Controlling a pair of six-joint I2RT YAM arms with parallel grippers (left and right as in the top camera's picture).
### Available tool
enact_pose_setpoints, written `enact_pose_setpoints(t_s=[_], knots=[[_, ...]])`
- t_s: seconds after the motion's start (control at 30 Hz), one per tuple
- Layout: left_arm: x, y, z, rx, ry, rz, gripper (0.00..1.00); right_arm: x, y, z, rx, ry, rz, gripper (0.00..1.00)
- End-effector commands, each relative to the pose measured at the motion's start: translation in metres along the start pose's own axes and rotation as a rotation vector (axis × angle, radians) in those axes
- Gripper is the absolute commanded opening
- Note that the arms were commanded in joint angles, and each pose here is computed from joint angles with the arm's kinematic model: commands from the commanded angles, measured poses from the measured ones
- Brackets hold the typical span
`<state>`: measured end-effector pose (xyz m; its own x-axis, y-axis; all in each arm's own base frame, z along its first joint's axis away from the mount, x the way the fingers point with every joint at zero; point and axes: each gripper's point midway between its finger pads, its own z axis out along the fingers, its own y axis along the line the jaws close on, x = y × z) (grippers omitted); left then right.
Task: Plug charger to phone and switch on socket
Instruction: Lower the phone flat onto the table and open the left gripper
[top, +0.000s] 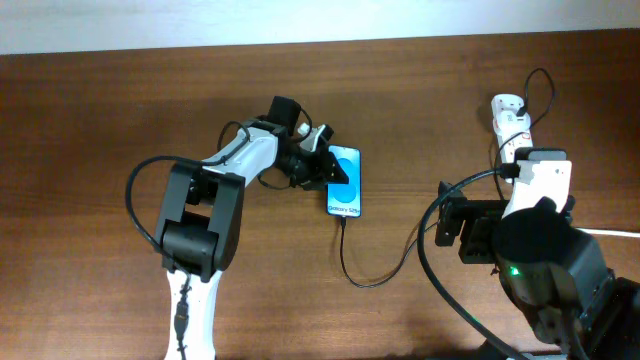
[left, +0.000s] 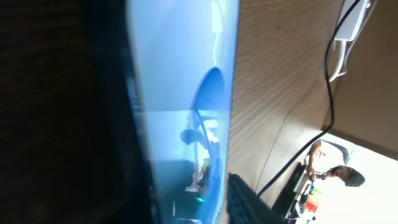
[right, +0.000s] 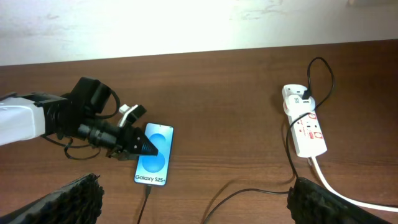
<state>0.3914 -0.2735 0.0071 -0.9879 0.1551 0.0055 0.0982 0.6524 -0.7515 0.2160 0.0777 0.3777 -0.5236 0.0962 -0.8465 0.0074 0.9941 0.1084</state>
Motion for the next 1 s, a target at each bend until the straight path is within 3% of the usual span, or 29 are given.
enact_pose_setpoints(t_s=[0.0,0.07,0.2,0.37,0.43,0.53,0.77,0.9,0.97], knots=[[0.009,0.056,0.01,-0.205,0.01,-0.064,0.45,-0.001,-0.003,0.0,0.019,-0.01,0.01,0.99],[0.012,0.064,0.008,-0.246,0.017,-0.082,0.47,-0.001,-0.003,0.0,0.019,-0.01,0.01,0.99],[0.021,0.087,0.0,-0.385,0.022,-0.161,0.62,-0.001,-0.003,0.0,0.019,-0.01,0.01,0.99],[0.022,0.094,-0.003,-0.43,0.021,-0.168,0.77,-0.001,-0.003,0.0,0.019,-0.01,0.01,0.99],[0.024,0.096,-0.004,-0.442,0.024,-0.171,0.92,-0.001,-0.004,0.0,0.019,-0.009,0.009,0.99],[0.025,0.096,-0.004,-0.446,0.026,-0.173,1.0,0.0,-0.004,0.0,0.022,-0.004,0.005,0.99],[0.018,0.093,-0.047,-0.629,-0.02,-0.158,1.0,-0.003,-0.014,0.0,0.077,-0.027,-0.002,0.99],[-0.006,0.043,-0.111,-0.687,-0.22,-0.056,1.0,-0.036,-0.031,-0.006,0.193,-0.193,0.065,0.99],[-0.014,0.007,-0.167,-0.75,-0.388,0.008,1.0,-0.065,-0.028,-0.012,0.194,-0.318,0.17,0.99]])
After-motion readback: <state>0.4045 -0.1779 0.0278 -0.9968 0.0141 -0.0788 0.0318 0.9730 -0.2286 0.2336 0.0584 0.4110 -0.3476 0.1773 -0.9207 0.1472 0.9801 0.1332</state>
